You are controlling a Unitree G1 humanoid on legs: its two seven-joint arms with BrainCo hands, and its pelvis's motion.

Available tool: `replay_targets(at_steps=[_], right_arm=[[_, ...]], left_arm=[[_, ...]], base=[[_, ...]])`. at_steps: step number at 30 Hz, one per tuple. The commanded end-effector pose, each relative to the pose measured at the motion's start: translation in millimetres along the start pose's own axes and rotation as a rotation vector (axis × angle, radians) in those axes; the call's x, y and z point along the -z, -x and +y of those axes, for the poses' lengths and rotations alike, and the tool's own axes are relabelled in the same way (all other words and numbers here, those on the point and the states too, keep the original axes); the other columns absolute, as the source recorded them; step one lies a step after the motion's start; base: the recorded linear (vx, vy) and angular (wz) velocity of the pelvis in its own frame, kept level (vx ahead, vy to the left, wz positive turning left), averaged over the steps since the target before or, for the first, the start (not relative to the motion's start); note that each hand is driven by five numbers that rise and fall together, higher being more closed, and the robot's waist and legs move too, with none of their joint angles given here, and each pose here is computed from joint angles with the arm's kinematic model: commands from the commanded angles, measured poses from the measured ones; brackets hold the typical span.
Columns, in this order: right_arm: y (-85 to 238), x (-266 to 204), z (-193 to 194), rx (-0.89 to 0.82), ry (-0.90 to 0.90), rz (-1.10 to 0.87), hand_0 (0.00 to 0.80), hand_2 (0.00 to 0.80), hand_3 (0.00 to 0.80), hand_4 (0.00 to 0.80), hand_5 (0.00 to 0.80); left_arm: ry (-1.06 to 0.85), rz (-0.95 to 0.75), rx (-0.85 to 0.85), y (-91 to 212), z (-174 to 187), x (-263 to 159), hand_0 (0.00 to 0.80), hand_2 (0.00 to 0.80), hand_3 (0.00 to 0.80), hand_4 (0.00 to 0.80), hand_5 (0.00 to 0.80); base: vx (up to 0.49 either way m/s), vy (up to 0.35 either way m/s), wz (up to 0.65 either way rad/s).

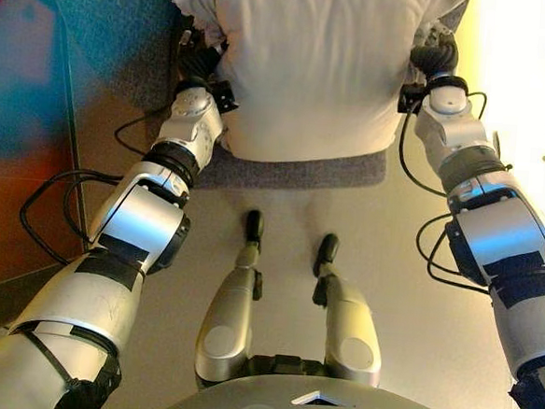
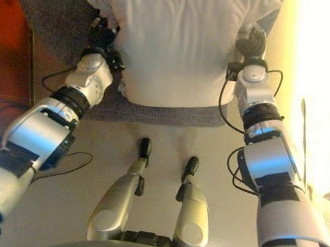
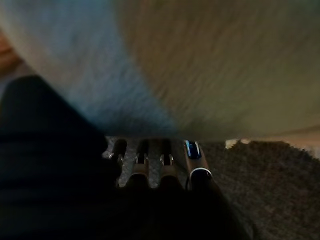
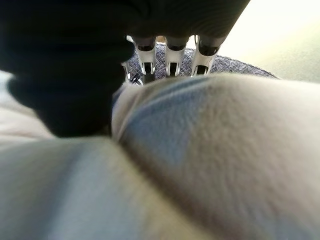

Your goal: Pick up the cushion and take it to the sofa

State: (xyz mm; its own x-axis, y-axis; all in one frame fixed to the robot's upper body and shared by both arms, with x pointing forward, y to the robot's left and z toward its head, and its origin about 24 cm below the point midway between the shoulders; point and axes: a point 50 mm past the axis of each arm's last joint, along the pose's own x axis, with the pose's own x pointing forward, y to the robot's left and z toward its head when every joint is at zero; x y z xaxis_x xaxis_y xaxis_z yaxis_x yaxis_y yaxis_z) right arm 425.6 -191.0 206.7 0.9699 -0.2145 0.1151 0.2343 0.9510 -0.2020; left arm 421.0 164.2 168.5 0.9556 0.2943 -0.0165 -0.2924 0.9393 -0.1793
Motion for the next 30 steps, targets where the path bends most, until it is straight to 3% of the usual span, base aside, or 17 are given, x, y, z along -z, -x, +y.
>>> replay_targets(at_steps=[1, 8, 16, 30], right_arm=[[3, -83, 38, -0.168, 0.072, -0.294, 0.0, 0.0, 0.0, 0.0, 0.0], [6, -92, 49, -0.227, 0.171, -0.341, 0.0, 0.0, 0.0, 0.0, 0.0], [4, -88, 28, -0.148, 0.17, -0.34, 0.0, 0.0, 0.0, 0.0, 0.0], [6, -96, -29, -0.043, 0.093, -0.443, 0.0, 0.0, 0.0, 0.0, 0.0]], left_arm=[[0.045, -0.101, 0.098, 3, -41, -43, 0.0, 0.0, 0.0, 0.0, 0.0], [0.131, -0.089, 0.159, 8, -54, -41, 0.0, 0.0, 0.0, 0.0, 0.0], [0.342, -0.109, 0.174, 17, -43, -30, 0.0, 0.0, 0.0, 0.0, 0.0], [0.357, -0.168, -0.06, 15, 52, -11, 0.0, 0.0, 0.0, 0.0, 0.0]], base=[[0.0, 0.0, 0.0], [0.0, 0.0, 0.0], [0.005, -0.026, 0.03], [0.033, -0.032, 0.12]])
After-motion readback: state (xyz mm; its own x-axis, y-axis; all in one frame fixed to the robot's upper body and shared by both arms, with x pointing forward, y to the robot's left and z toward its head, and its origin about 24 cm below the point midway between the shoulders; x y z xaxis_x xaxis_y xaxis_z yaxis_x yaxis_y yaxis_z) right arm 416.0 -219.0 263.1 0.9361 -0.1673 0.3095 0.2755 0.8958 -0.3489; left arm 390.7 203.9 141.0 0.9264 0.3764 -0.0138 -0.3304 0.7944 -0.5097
